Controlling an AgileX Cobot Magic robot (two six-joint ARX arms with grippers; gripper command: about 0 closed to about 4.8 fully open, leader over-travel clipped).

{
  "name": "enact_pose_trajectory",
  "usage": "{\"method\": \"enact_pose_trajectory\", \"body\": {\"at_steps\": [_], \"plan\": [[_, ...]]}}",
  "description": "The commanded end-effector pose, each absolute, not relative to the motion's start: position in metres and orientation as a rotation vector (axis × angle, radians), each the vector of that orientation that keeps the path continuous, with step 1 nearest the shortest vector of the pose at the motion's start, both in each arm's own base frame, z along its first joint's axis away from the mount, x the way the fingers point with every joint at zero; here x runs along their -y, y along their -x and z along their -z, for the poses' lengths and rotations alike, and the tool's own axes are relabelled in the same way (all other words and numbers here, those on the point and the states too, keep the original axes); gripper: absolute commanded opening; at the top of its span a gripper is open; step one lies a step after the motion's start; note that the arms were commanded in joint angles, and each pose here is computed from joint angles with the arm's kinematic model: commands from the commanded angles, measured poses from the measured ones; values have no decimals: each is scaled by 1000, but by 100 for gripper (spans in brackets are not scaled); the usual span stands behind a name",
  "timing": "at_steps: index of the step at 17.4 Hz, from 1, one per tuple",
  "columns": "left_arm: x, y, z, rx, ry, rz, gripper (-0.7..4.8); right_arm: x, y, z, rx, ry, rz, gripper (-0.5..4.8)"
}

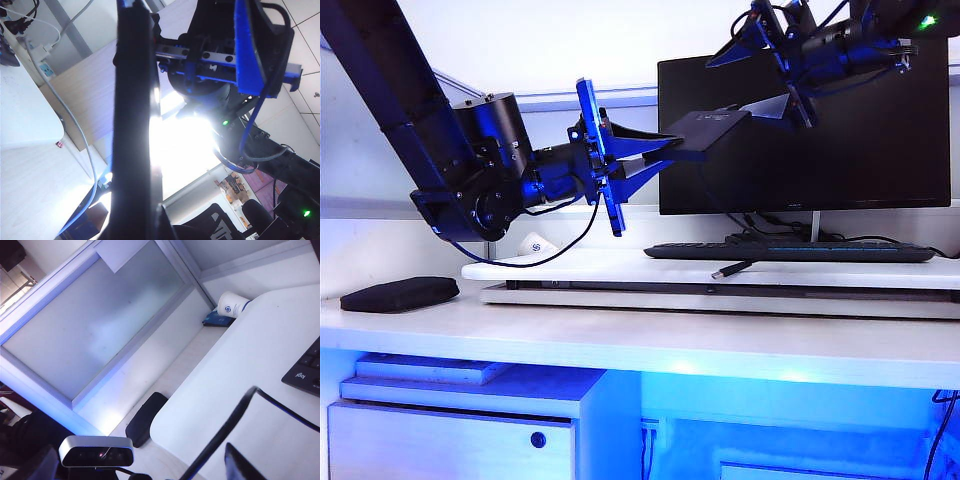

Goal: Unplug the data cable of the portable hard drive.

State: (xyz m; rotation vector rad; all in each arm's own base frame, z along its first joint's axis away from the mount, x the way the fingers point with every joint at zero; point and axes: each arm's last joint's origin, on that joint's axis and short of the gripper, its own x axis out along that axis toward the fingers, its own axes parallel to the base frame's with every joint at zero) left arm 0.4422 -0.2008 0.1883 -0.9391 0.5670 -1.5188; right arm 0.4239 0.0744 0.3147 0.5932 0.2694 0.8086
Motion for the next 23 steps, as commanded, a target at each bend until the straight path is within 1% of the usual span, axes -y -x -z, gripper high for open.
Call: {"method": "enact_pose_trajectory", "body": {"at_steps": [1, 3, 5, 8, 10, 11, 12, 18, 19, 21, 23], "plan": [[200, -441, -197, -514, 920, 1534, -6, -80, -421, -321, -249, -589, -831, 385], [200, -441, -197, -512, 923, 1532, -6, -88, -420, -320, -263, -591, -846, 384], [200, -441, -197, -511, 923, 1532, -6, -92, -419, -318, -278, -589, -850, 367], [200, -441, -197, -511, 922, 1533, -6, -95, -419, -314, -312, -589, -848, 366], [200, -441, -197, -514, 925, 1532, -6, -95, -419, -313, -325, -593, -835, 342], [200, -441, -197, -514, 925, 1532, -6, -95, -419, -313, -328, -594, -830, 303], [200, -441, -197, -515, 927, 1532, -6, -95, -419, -313, -328, -594, -830, 294], [200, -441, -197, -516, 927, 1532, -6, -100, -420, -307, -346, -598, -834, 291], [200, -441, -197, -518, 926, 1533, -6, -106, -422, -301, -359, -598, -840, 291], [200, -441, -197, -519, 924, 1535, -6, -107, -423, -299, -357, -596, -837, 249], [200, -441, -197, -521, 922, 1536, -6, -105, -424, -302, -324, -592, -842, 240]]}}
